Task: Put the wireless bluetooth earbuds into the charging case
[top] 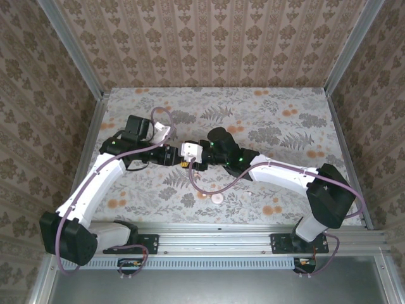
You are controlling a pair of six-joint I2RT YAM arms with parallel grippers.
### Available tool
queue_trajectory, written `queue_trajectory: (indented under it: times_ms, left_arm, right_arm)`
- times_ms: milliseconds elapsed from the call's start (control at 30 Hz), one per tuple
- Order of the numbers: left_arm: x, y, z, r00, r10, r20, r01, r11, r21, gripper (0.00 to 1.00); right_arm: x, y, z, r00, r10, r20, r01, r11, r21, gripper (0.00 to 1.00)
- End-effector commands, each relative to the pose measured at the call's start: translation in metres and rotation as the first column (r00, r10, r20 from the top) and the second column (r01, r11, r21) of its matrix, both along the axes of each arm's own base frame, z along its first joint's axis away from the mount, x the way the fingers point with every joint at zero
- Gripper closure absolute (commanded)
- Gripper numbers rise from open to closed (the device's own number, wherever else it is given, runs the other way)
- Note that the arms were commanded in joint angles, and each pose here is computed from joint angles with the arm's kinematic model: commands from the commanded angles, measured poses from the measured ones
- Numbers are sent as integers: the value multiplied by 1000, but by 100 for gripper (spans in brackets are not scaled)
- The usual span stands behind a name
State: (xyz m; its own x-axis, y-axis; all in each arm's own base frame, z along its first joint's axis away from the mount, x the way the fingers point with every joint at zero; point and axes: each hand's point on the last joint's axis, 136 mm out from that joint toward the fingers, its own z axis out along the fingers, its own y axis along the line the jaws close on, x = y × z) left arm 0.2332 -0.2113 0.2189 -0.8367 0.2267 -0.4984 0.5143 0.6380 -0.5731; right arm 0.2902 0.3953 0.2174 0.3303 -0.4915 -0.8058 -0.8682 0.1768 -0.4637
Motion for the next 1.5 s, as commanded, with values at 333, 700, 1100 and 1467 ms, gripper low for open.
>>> queue_trajectory:
  times_ms: [333, 700, 1100, 1467]
  left_arm:
    - [9, 3, -8, 999, -12, 48, 10, 999, 44, 83]
    - [15, 14, -9, 992, -23, 127, 28, 999, -43, 91]
    - [3, 19, 6, 941, -113, 320, 148, 985, -87, 91]
    - [-21, 13, 22, 831, -190, 523, 290, 950, -114, 90]
  right_arm:
    - [7, 7, 7, 999, -31, -12, 31, 999, 27, 55]
    - [-3, -6, 10, 993, 2, -117, 8, 996, 83, 33]
    - [-22, -45, 39, 917, 146, -371, -47, 964, 262, 30]
    - [-26, -71, 39, 797, 178, -577, -46, 971, 236, 35]
